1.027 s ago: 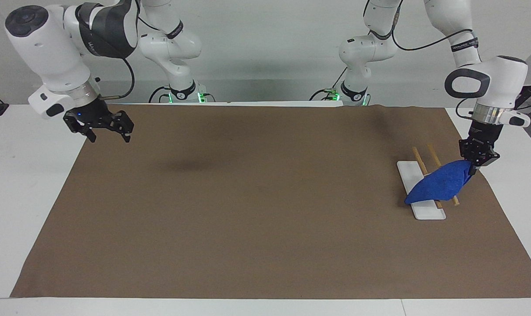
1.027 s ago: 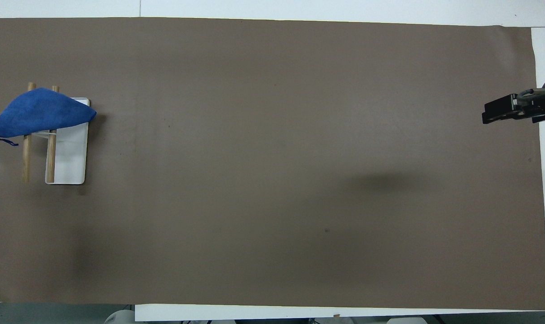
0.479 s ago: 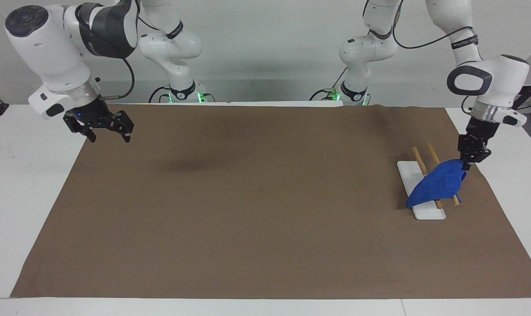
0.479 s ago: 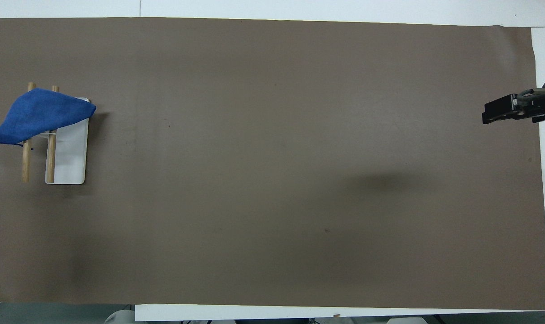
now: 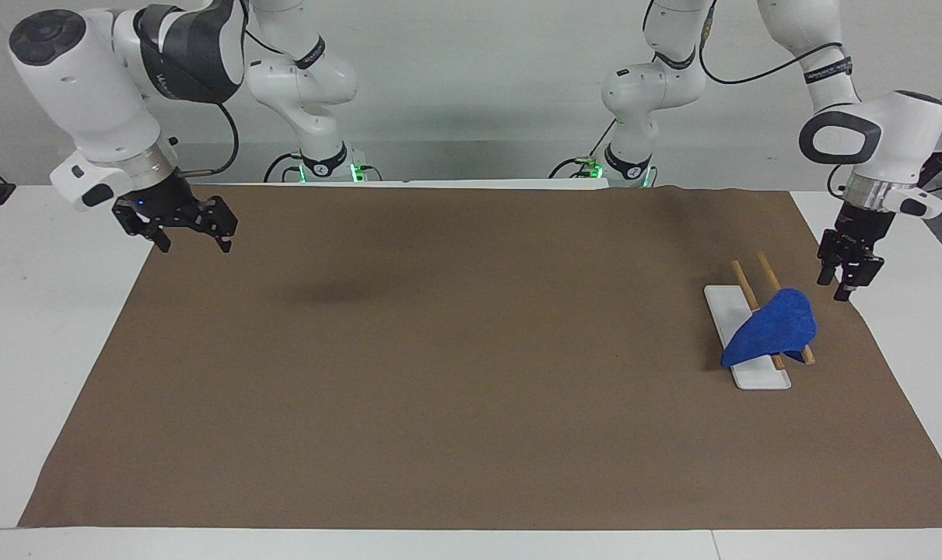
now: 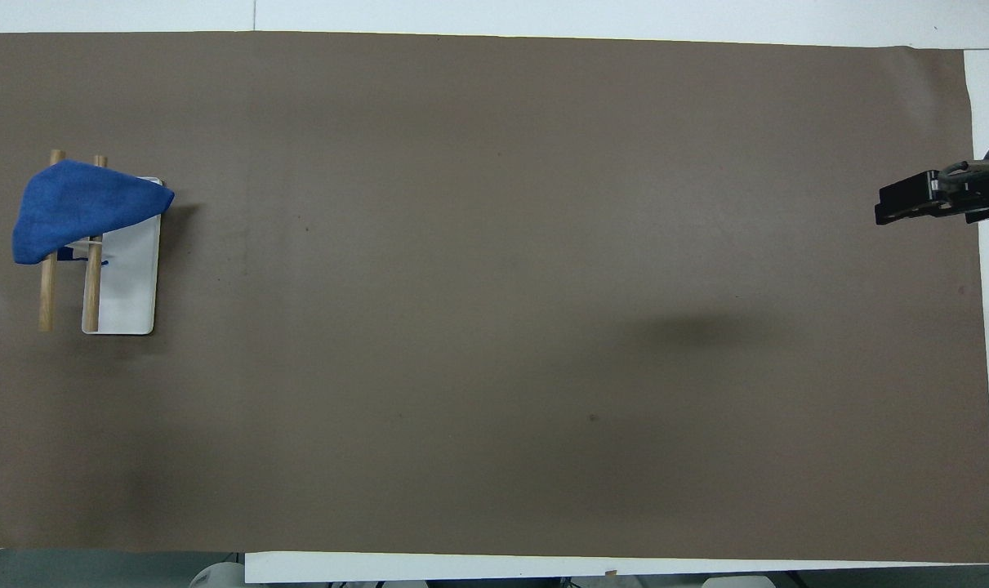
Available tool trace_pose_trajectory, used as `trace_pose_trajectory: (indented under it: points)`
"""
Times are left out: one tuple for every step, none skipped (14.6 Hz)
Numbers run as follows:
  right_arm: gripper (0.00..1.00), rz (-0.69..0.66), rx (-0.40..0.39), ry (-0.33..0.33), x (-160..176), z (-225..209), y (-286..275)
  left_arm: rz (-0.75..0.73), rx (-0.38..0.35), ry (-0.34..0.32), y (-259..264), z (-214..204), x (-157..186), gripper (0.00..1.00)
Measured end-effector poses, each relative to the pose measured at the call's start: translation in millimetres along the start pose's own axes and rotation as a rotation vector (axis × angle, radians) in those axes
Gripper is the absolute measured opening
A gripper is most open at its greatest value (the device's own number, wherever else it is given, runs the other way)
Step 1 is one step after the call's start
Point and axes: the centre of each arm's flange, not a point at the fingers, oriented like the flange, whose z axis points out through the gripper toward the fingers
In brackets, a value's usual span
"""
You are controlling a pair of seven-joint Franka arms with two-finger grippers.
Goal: Right arm passes towel to left arm to hang
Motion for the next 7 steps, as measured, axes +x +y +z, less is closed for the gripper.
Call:
trace_pose_trajectory:
  points:
    - [1.00,0.000,0.000,0.000,0.0,0.0,0.0,0.085,0.051,-0.001,13.6,-12.6,1.7,0.93]
    - [1.00,0.000,0.000,0.000,0.0,0.0,0.0,0.161,0.110,-0.003,28.4,-29.4,4.1,1.00]
    - [1.00,0.000,0.000,0.000,0.0,0.0,0.2,0.219,0.166,-0.011,43.5,-49.3,5.5,1.00]
    - [1.00,0.001,0.000,0.000,0.0,0.0,0.6,0.267,0.204,-0.026,59.4,-69.1,2.2,1.00]
    - [1.00,0.003,0.000,0.000,-0.1,0.0,1.8,0.314,0.228,-0.048,76.5,-87.0,-7.5,1.00]
    - [1.00,0.006,0.000,0.000,-0.3,0.1,3.6,0.356,0.252,-0.076,92.7,-102.3,-21.5,1.00]
    - [1.00,0.010,0.000,0.000,-0.4,-0.1,5.3,0.396,0.275,-0.105,106.2,-115.0,-36.3,1.00]
